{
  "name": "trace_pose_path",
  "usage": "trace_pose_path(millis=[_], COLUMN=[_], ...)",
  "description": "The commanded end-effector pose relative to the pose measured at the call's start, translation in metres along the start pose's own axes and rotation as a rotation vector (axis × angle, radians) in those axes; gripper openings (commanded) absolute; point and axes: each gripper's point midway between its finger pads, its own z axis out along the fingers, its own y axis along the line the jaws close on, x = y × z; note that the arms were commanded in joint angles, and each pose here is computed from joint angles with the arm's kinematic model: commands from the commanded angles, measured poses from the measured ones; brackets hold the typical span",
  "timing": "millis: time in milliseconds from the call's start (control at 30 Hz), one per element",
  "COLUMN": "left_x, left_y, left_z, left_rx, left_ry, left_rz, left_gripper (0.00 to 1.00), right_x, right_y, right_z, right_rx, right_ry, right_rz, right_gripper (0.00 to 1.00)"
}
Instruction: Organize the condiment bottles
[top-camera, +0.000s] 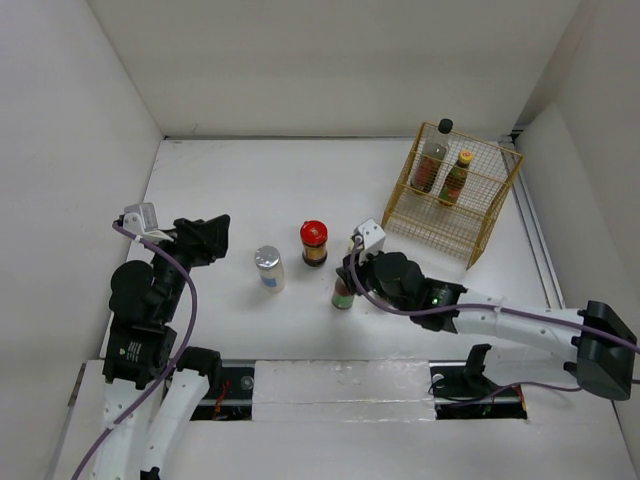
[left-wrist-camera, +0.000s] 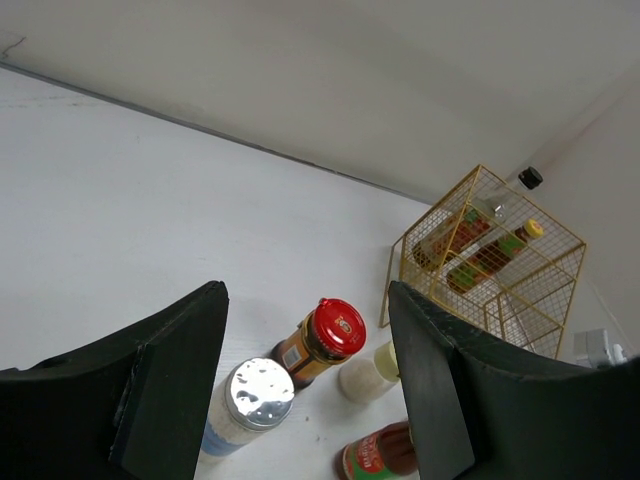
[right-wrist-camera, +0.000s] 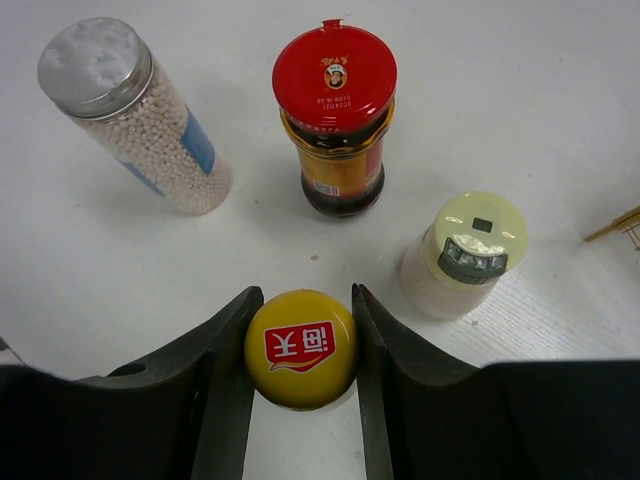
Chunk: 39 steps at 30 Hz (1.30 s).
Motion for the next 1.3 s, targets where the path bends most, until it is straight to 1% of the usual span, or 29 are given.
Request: trace_pose_path(millis=[0,67,100,167,200,233,300,333,367,400,467,500,600,633,667,733,767,867,900,933,967,1000,1033,1100,1167,1267], left_x=[-0.011,-0.011,-0.011,-0.013,-0.013,-0.013,-0.013,-0.013,-0.013,-0.015,-0.015,-0.013,-0.012,-0.012,-0.012,-0.013,-0.013,-0.013,-0.013,-0.012,-0.012,-0.012,-0.012,-0.013,-0.013,-0.013], left_y=[-0.009,-0.009,-0.009,-0.010,-0.010,-0.010,-0.010,-0.010,-0.010,-0.011,-0.011,-0.010,-0.012,-0.012,-0.012,-0.011,-0.011,-0.011,-0.011,-0.012,-0.012,-0.012,-0.012,-0.011,-0.011,-0.011], left_z=[0.001,0.001,0.001,0.001,0.001,0.001,0.001,0.001,0.001,-0.001,-0.001,0.001,0.001,0.001,0.001,0.001,0.001,0.001,0.001,0.001,0.001,0.001,0.001,0.001,0.001,0.001], left_rx=[0.044,0.044,0.044,0.048,0.048,0.048,0.048,0.048,0.048,0.053,0.053,0.048,0.058,0.058,0.058,0.050,0.050,0.050,0.050,0.058,0.058,0.058,0.058,0.050,0.050,0.050], left_ry=[-0.043,-0.043,-0.043,-0.051,-0.051,-0.051,-0.051,-0.051,-0.051,-0.059,-0.059,-0.051,-0.046,-0.046,-0.046,-0.050,-0.050,-0.050,-0.050,-0.046,-0.046,-0.046,-0.046,-0.050,-0.050,-0.050], left_rz=[0.015,0.015,0.015,0.015,0.015,0.015,0.015,0.015,0.015,0.015,0.015,0.015,0.016,0.016,0.016,0.015,0.015,0.015,0.015,0.016,0.016,0.016,0.016,0.015,0.015,0.015], left_gripper=[0.61,0.61,0.61,0.61,0.61,0.61,0.61,0.61,0.61,0.61,0.61,0.61,0.61,0.61,0.61,0.61,0.61,0.61,0.61,0.61,0.61,0.61,0.61,0.61,0.61,0.61], right_x=[-0.100,-0.135,-0.168,-0.198,-0.221,-0.231,-0.249,-0.265,-0.272,-0.277,-0.292,-0.295,-0.309,-0.307,-0.320,-0.324,-0.323,-0.334,-0.340,-0.335,-0.335,-0.332,-0.326,-0.327,-0.322,-0.300], right_y=[0.010,0.003,0.003,-0.013,-0.022,-0.031,-0.066,-0.082,-0.095,-0.125,-0.154,-0.181,-0.220,-0.243,-0.250,-0.269,-0.287,-0.322,-0.328,-0.343,-0.348,-0.360,-0.370,-0.377,-0.382,-0.394], right_z=[-0.023,-0.039,-0.056,-0.068,-0.082,-0.087,-0.100,-0.118,-0.123,-0.135,-0.157,-0.166,-0.177,-0.183,-0.193,-0.186,-0.192,-0.199,-0.202,-0.189,-0.182,-0.183,-0.173,-0.176,-0.165,-0.157], right_rx=[-0.040,-0.012,-0.020,0.032,0.063,0.100,0.217,0.261,0.300,0.405,0.519,0.618,0.756,0.826,0.848,0.874,0.925,0.999,1.003,1.004,0.980,0.999,1.000,0.998,0.969,0.979], right_ry=[-0.275,-0.358,-0.433,-0.487,-0.527,-0.542,-0.582,-0.623,-0.640,-0.660,-0.688,-0.696,-0.694,-0.670,-0.692,-0.667,-0.649,-0.636,-0.645,-0.612,-0.604,-0.587,-0.559,-0.565,-0.552,-0.509], right_rz=[0.074,0.083,0.087,0.086,0.075,0.075,0.095,0.103,0.098,0.114,0.106,0.104,0.092,0.079,0.077,0.056,0.051,0.038,0.030,0.035,0.039,0.038,0.048,0.054,0.067,0.098], right_gripper=[0.15,0.15,0.15,0.15,0.15,0.15,0.14,0.14,0.14,0.14,0.14,0.13,0.12,0.12,0.12,0.12,0.12,0.12,0.12,0.12,0.10,0.10,0.10,0.10,0.10,0.10])
